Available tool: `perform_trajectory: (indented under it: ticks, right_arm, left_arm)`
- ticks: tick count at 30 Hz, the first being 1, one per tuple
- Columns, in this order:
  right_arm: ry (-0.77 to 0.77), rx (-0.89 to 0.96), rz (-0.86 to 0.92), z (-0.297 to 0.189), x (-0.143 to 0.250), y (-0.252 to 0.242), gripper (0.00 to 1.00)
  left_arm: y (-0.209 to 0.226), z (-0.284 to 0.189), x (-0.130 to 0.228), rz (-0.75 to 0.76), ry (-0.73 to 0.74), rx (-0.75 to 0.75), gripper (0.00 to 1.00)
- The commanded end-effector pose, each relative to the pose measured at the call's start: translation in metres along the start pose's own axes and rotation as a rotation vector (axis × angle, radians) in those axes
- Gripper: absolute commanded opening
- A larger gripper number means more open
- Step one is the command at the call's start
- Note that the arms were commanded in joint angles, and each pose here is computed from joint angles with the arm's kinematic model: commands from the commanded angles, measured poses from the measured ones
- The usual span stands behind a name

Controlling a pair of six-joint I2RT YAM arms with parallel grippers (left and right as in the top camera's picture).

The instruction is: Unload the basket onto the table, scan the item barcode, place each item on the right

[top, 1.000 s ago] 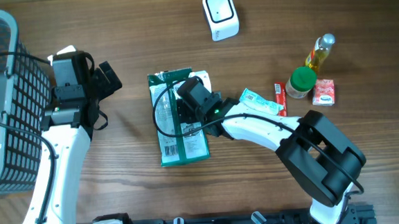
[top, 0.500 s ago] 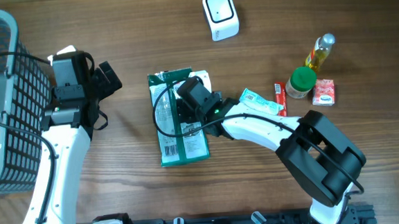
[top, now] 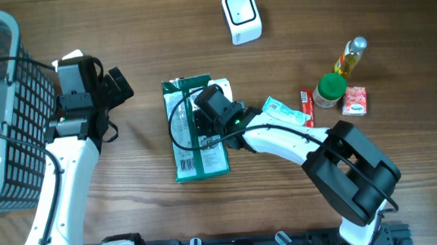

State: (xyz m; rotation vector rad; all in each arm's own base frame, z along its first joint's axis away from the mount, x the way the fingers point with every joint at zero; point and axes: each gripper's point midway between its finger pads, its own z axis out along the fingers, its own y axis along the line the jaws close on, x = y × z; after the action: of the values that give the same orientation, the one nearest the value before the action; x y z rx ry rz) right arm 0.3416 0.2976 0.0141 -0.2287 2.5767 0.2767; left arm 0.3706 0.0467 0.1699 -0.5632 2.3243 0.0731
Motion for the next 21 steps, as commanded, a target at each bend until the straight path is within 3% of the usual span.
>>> perform_trajectory:
  ticks: [1, 21]
  right_arm:
    - [0.015, 0.032, -0.015, 0.0077, 0.0078, -0.0067, 0.91]
    - [0.015, 0.037, -0.014, 0.0077, 0.0080, -0.0075, 0.92]
  left_arm:
    - [0.0016, -0.0028, -0.0063, 0.006, -0.019, -0.006, 1.00]
    - [0.0016, -0.0028, -0.0063, 0.006, -0.019, -0.006, 1.00]
